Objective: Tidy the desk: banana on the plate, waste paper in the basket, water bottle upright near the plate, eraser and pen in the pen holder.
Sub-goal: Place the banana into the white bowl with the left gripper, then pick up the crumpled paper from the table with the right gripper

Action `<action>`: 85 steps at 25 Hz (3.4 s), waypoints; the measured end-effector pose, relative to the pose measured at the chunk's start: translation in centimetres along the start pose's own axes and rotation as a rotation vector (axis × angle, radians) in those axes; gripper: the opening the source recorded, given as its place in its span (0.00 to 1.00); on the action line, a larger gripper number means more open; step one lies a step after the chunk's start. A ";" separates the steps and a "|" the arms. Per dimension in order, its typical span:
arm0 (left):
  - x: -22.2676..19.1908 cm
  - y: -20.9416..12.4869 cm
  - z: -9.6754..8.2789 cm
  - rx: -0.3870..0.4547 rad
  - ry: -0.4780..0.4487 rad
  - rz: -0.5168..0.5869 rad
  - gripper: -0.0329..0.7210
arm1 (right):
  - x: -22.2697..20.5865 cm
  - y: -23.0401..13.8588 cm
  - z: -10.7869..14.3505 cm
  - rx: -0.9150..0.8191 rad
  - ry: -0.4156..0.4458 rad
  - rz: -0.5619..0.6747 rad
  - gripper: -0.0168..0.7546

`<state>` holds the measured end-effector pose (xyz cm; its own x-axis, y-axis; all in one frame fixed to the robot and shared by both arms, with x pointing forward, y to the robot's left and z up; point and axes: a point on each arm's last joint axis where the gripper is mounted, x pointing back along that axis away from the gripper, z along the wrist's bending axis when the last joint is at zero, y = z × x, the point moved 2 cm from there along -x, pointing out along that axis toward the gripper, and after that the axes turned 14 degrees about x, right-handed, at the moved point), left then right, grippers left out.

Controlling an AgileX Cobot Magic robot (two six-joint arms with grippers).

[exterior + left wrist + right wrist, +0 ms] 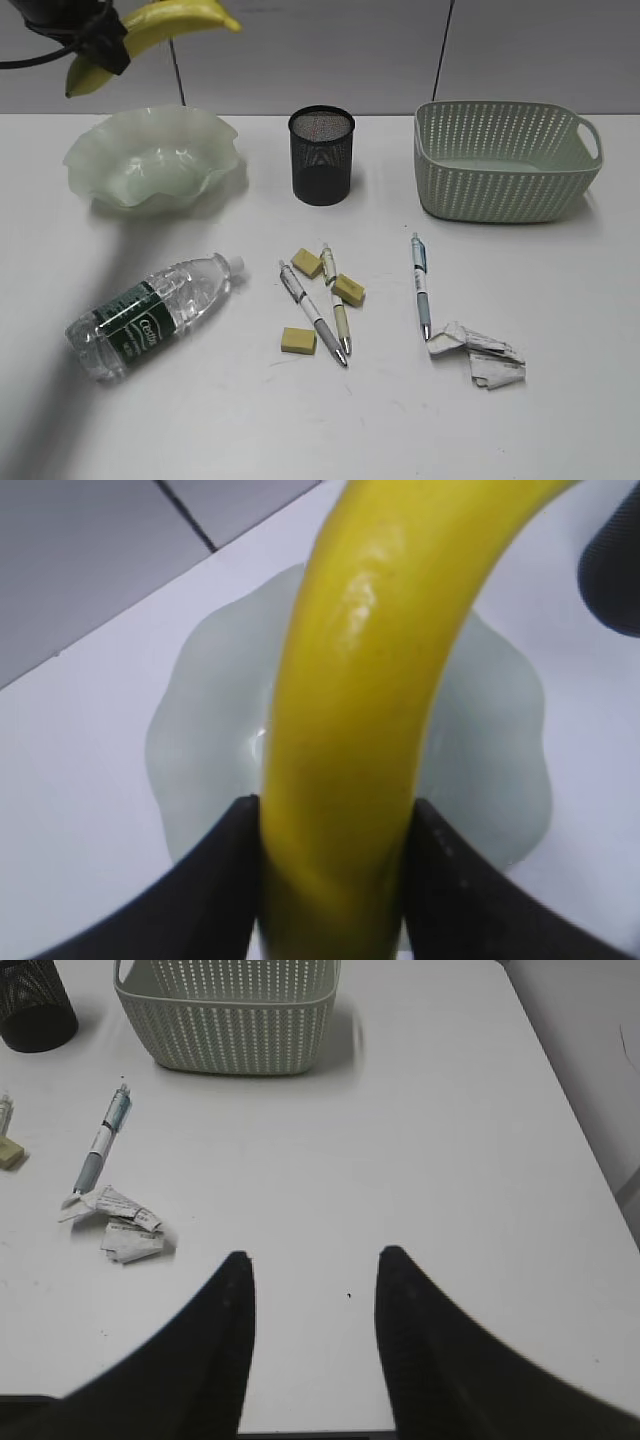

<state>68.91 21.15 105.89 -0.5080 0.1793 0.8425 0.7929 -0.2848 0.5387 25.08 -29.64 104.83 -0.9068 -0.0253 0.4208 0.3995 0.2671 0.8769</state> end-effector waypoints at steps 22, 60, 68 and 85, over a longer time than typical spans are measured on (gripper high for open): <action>-9.3 -3.9 3.0 0.160 0.105 0.227 0.63 | 0.0 0.0 0.0 0.000 0.000 0.000 0.45; 30.2 -21.1 -5.0 0.321 0.048 -0.328 0.56 | 0.0 0.0 0.0 -0.002 0.003 -0.001 0.45; 25.7 -32.2 -6.4 0.335 0.046 -0.302 0.55 | 0.0 0.1 0.3 -0.015 0.024 -0.007 0.45; 23.6 -37.8 -7.1 0.321 0.043 -0.580 0.55 | -1.1 2.5 0.6 0.111 0.122 0.003 0.45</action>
<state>24.57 29.49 105.44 -0.8905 0.1793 0.4181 0.4440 0.1423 0.8847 27.00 -28.36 106.44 -0.8800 -0.1396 0.4540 0.3783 0.3718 0.8477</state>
